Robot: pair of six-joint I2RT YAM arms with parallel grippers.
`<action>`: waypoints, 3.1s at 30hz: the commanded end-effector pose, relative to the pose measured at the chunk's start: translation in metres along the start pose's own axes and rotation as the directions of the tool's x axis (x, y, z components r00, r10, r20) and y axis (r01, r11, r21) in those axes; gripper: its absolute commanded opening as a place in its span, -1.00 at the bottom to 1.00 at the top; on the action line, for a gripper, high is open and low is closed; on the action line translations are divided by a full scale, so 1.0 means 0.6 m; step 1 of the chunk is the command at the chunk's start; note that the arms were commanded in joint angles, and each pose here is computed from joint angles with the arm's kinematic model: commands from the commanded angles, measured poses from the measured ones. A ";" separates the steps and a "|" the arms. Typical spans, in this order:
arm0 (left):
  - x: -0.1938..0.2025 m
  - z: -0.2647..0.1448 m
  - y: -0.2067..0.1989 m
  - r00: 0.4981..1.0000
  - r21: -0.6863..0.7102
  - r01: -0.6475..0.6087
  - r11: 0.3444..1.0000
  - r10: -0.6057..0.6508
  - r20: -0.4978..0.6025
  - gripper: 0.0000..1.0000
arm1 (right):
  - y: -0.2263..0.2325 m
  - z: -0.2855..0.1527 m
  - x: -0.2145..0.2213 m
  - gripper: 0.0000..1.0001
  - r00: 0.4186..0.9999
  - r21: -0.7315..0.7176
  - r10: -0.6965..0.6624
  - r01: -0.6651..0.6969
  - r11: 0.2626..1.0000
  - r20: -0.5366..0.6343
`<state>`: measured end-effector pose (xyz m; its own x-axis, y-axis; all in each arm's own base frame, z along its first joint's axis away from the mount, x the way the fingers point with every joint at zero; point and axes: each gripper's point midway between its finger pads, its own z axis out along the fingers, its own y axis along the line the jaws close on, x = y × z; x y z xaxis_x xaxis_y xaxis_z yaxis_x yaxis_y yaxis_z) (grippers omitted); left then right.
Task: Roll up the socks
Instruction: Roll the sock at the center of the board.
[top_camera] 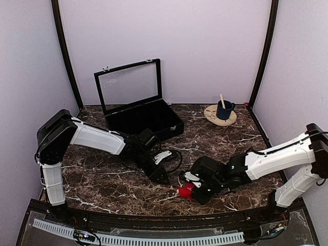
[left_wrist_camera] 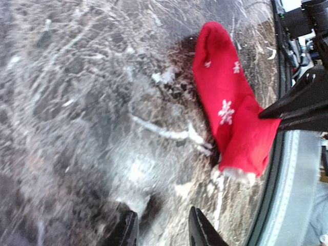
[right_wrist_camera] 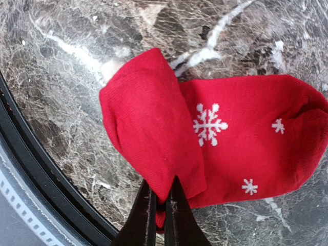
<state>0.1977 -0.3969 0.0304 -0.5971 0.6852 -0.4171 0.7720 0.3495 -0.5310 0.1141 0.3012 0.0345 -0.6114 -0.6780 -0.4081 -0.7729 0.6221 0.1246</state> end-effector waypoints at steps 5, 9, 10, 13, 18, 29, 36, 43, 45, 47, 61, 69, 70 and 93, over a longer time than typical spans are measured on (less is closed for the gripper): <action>-0.027 -0.021 -0.034 0.966 -0.221 -0.223 0.950 0.245 0.081 -0.28 | 0.013 -0.013 -0.005 -1.00 0.987 -0.209 0.162 -0.161 0.965 -0.010; -0.030 -0.010 -0.059 0.925 -0.304 -0.348 0.887 0.378 0.043 -0.28 | 0.011 -0.016 -0.002 -1.00 0.974 -0.268 0.222 -0.224 0.937 -0.037; -0.032 -0.009 -0.064 0.916 -0.318 -0.368 0.874 0.399 0.037 -0.27 | 0.010 -0.016 0.000 -1.00 0.970 -0.280 0.238 -0.242 0.929 -0.046; -0.036 -0.004 -0.077 0.890 -0.343 -0.418 0.841 0.455 0.030 -0.28 | 0.008 -0.018 0.005 -1.00 0.958 -0.313 0.276 -0.284 0.906 -0.072; -0.040 0.002 -0.100 0.838 -0.371 -0.503 0.781 0.546 0.012 -0.26 | -0.001 -0.017 0.011 -1.00 0.936 -0.338 0.335 -0.351 0.873 -0.108; -0.034 0.028 -0.143 0.677 -0.403 -0.687 0.604 0.734 -0.053 -0.23 | -0.003 -0.013 0.024 -1.00 0.905 -0.383 0.390 -0.425 0.820 -0.169; -0.043 0.055 -0.147 0.605 -0.412 -0.742 0.529 0.793 -0.072 -0.22 | 0.000 -0.016 0.024 -1.00 0.902 -0.398 0.392 -0.431 0.810 -0.180; -0.051 0.079 -0.158 0.562 -0.376 -0.780 0.501 0.825 -0.067 -0.21 | 0.002 -0.019 0.026 -1.00 0.902 -0.405 0.390 -0.433 0.805 -0.188; -0.049 0.085 -0.160 0.554 -0.356 -0.790 0.499 0.830 -0.069 -0.21 | 0.003 -0.019 0.026 -1.00 0.902 -0.409 0.388 -0.431 0.804 -0.188; -0.046 0.091 -0.162 0.549 -0.342 -0.798 0.497 0.833 -0.070 -0.21 | 0.004 -0.019 0.027 -1.00 0.902 -0.410 0.388 -0.432 0.803 -0.191; -0.034 0.118 -0.181 0.542 -0.230 -0.824 0.518 0.838 -0.053 -0.60 | 0.007 -0.018 0.035 -1.00 0.900 -0.418 0.383 -0.435 0.798 -0.206; 0.004 0.131 -0.176 0.578 -0.137 -0.815 0.564 0.810 -0.101 -1.00 | 0.003 -0.021 0.033 -0.97 0.903 -0.408 0.383 -0.430 0.805 -0.195; 0.008 0.131 -0.172 0.583 -0.134 -0.811 0.569 0.805 -0.111 -1.00 | 0.001 -0.022 0.033 -0.91 0.903 -0.403 0.384 -0.429 0.809 -0.192; 0.018 0.086 -0.091 0.752 -0.404 -0.647 0.646 0.629 -0.199 -1.00 | -0.072 -0.042 -0.001 -0.15 0.880 -0.206 0.473 -0.470 0.858 -0.036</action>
<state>0.1277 -0.4755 0.0317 0.1864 0.7877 -0.5872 0.9733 -0.0665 0.2198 0.1208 0.2660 0.0429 -0.9038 -0.3731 -0.2098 -0.4255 0.7298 0.5351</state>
